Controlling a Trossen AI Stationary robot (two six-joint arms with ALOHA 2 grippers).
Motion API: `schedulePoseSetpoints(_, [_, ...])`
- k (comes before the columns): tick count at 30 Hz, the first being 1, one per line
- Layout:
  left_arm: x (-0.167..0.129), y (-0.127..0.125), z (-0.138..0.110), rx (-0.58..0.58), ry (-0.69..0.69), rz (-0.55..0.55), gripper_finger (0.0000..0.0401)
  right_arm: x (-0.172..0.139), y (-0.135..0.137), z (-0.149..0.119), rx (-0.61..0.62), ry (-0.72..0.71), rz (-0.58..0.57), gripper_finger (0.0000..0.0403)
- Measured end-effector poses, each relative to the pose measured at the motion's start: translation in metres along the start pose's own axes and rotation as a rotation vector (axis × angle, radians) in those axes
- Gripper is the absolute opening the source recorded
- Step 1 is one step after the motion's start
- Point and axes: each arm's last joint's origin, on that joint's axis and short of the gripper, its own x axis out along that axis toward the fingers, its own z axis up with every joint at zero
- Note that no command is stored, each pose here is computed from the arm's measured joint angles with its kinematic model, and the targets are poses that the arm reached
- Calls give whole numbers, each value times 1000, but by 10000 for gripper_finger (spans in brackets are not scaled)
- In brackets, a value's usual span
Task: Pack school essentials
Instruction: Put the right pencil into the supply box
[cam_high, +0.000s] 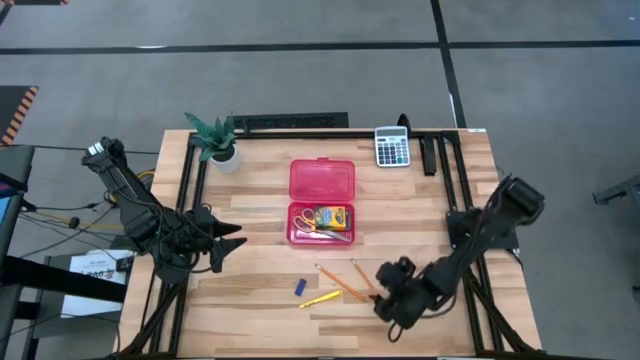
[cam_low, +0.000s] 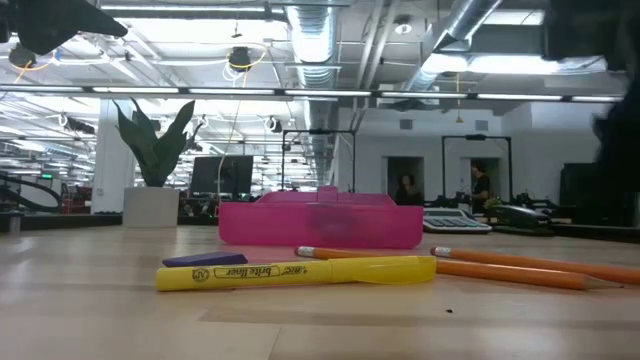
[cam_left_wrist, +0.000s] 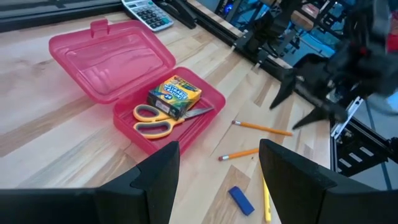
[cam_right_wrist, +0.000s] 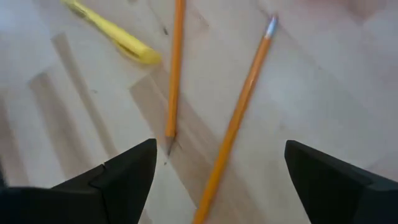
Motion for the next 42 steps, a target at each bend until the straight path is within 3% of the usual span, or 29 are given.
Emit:
schedulePoseSetpoints(5, [0,0,0,2,8,-1,208,25,4,-29,81,-34,-40,346])
schedulePoseSetpoints(11, [0,0,0,5,9,0,208,33,1,-48,144,-110,-90,312])
schedulePoseSetpoints(14, [0,0,0,5,9,1,208,31,-3,-52,157,-107,-118,269])
schedulePoseSetpoints(23, [0,0,-1,2,17,-2,208,32,-6,-49,58,-70,-146,88])
schedulePoseSetpoints(29, [0,0,-1,-1,17,-1,208,29,0,-47,59,-70,-131,18])
schedulePoseSetpoints(42, [0,1,0,5,1,4,208,-3,10,-15,66,-124,-71,2])
